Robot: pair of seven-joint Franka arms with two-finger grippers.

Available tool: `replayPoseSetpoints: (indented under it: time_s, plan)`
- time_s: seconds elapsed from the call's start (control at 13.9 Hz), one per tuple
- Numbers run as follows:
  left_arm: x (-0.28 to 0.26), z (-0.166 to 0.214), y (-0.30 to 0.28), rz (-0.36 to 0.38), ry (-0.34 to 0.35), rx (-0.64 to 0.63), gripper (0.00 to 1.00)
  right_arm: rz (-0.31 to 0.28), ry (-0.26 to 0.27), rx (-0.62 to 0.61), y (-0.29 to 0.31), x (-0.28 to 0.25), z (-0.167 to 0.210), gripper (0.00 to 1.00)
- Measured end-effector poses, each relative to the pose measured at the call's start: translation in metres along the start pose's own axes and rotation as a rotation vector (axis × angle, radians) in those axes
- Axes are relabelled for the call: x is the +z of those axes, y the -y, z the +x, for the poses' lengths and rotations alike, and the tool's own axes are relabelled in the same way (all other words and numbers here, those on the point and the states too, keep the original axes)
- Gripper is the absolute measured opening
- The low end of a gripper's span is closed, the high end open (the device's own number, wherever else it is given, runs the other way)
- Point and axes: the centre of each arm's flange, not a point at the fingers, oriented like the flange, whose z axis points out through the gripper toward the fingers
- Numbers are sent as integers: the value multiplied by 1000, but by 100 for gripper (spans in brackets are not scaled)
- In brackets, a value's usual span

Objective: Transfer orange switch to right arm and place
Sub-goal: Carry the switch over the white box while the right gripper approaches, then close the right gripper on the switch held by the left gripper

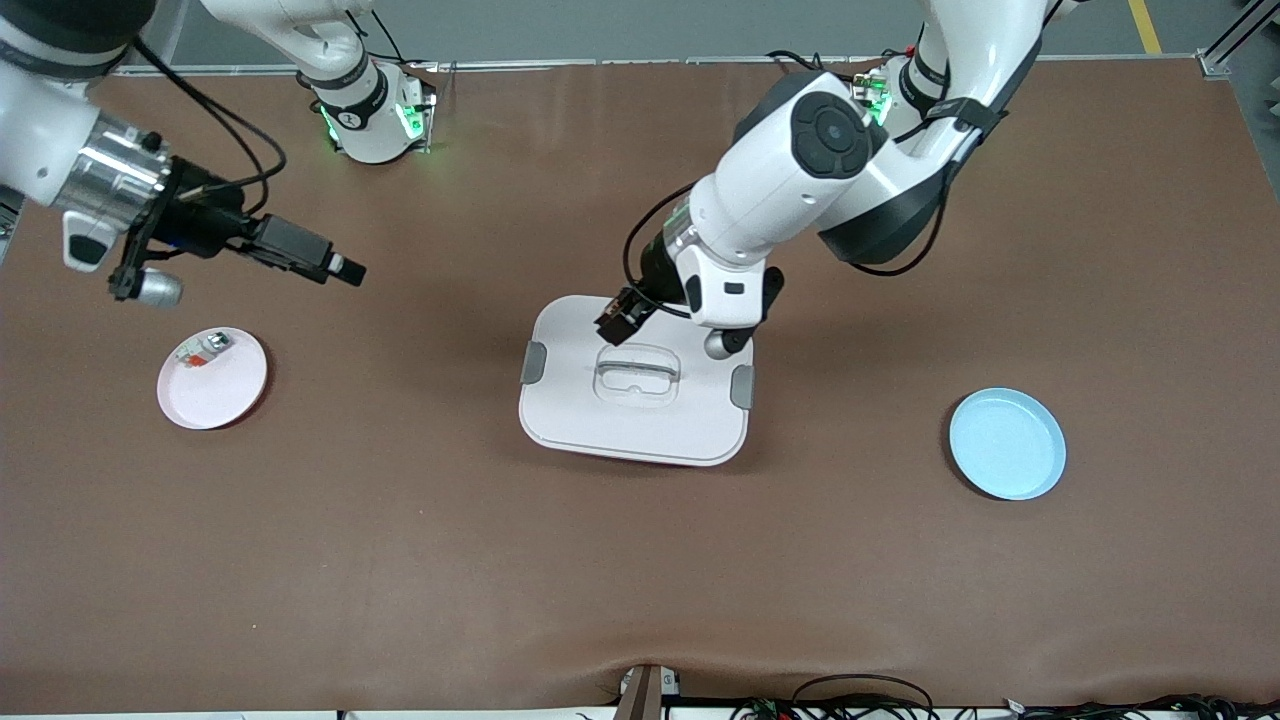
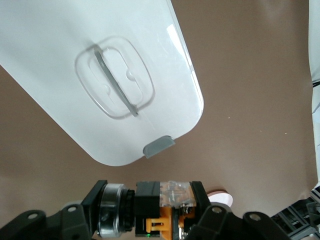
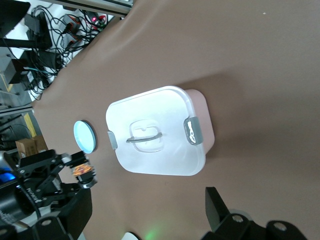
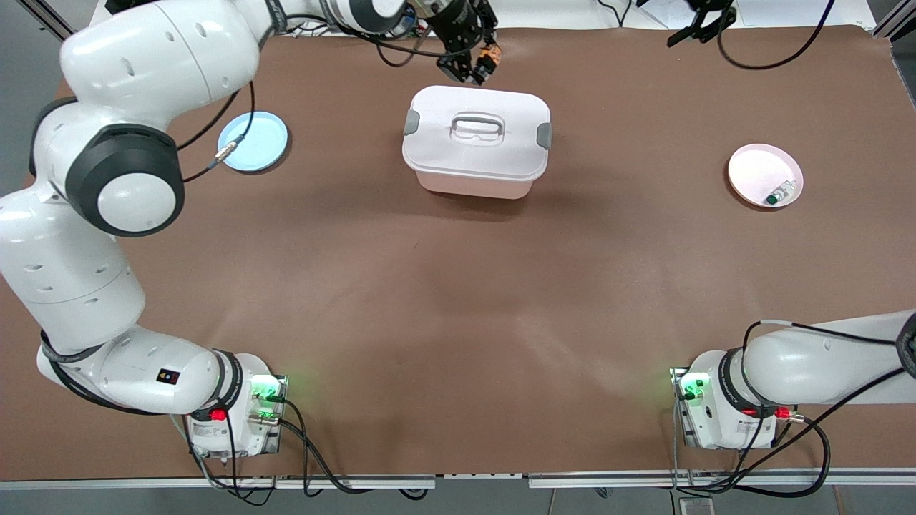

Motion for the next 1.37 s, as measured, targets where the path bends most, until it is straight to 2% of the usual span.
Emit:
replayPoseSetpoints:
  time_s: [0.14,0.36,0.65,0.94,1.15,1.37]
  plan:
    - [10,-7,-2,-32,16,-63,72,29,-58,-7,7,8,-12,100]
    - [16,-14,-5,-71,34,-161,72,120,-155,4,17,35,-33,100]
    - [16,-16,-6,-80,39,-204,72,189,-255,-42,35,81,-71,100]
    - [15,-16,-6,-82,40,-207,72,150,-248,-205,35,109,-78,100]
    - [15,-16,-7,-83,40,-207,72,131,-236,-228,33,125,-67,100]
    - [14,-16,-7,-85,40,-207,72,160,-209,-209,48,143,-53,100]
